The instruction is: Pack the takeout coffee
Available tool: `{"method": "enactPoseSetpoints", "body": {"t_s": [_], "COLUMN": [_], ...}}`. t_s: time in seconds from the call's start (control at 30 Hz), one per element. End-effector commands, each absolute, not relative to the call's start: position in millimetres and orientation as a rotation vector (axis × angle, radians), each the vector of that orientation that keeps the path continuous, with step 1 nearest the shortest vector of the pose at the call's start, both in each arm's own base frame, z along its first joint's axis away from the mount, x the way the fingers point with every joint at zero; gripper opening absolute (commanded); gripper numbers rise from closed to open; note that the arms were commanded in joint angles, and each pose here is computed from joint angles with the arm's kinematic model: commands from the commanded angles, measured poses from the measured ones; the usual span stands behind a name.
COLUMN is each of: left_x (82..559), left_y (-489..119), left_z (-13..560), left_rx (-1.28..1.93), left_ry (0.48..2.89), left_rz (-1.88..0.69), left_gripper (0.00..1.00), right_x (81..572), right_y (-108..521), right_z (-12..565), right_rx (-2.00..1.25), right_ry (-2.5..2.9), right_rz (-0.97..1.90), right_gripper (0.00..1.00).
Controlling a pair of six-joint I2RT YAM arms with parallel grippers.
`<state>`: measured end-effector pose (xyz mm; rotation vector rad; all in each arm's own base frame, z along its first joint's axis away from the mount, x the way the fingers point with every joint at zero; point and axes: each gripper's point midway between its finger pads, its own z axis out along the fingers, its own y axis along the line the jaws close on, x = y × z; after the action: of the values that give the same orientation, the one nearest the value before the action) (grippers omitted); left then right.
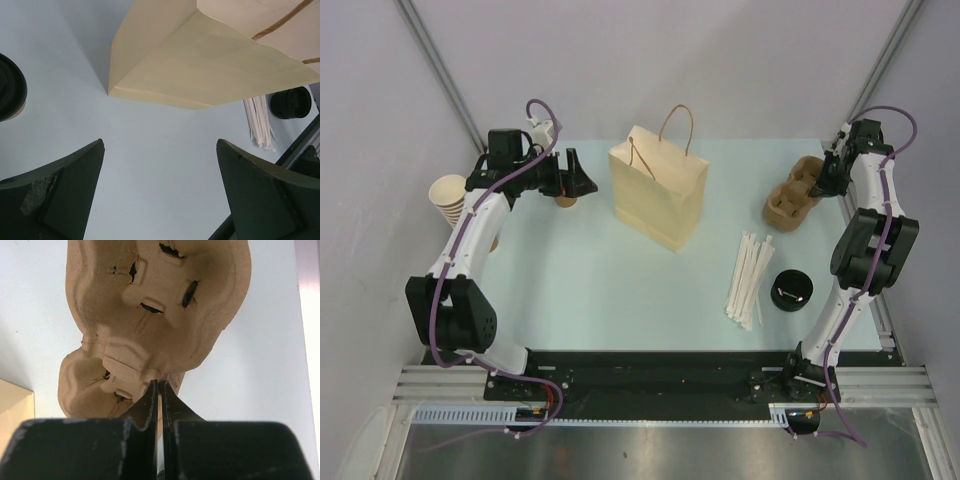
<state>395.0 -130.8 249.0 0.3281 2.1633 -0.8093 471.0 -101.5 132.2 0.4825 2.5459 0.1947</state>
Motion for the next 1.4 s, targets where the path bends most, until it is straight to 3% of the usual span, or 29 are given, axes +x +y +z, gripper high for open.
{"method": "enactPoseSetpoints", "body": {"t_s": [0.0, 0.53, 0.93, 1.1, 1.2, 1.37], "left_x": [397.8, 397.8, 396.5, 396.1, 399.1, 394.5], "left_y": [-130.7, -130.7, -135.1, -134.5, -134.4, -195.5], "left_z": [256.7, 261.6, 275.8, 322.7, 378.8, 426.5], "left_rx": [0.334, 0.337, 0.369, 0.43, 0.495, 0.728], "left_ry": [2.131, 2.121, 2.077, 1.905, 1.731, 1.608], "left_rz": [-0.822, -0.819, -0.839, -0.777, -0.668, -0.571], "left_gripper": [0.99, 0.99, 0.99, 1.0, 0.99, 1.0], "right_x": [478.4, 473.0, 475.1, 473.6, 471.9, 471.6], "right_y": [-103.9, -100.8, -110.4, -110.6, -108.5, -107.3], "right_z": [164.5, 215.8, 203.6, 203.8, 200.6, 190.5], "right_rx": [0.473, 0.451, 0.547, 0.561, 0.564, 0.577], "right_ry": [2.463, 2.337, 2.293, 2.266, 2.27, 2.283], "right_rz": [0.226, 0.357, 0.559, 0.654, 0.68, 0.697], "right_gripper": [0.0, 0.0, 0.0, 0.0, 0.0, 0.0]}}
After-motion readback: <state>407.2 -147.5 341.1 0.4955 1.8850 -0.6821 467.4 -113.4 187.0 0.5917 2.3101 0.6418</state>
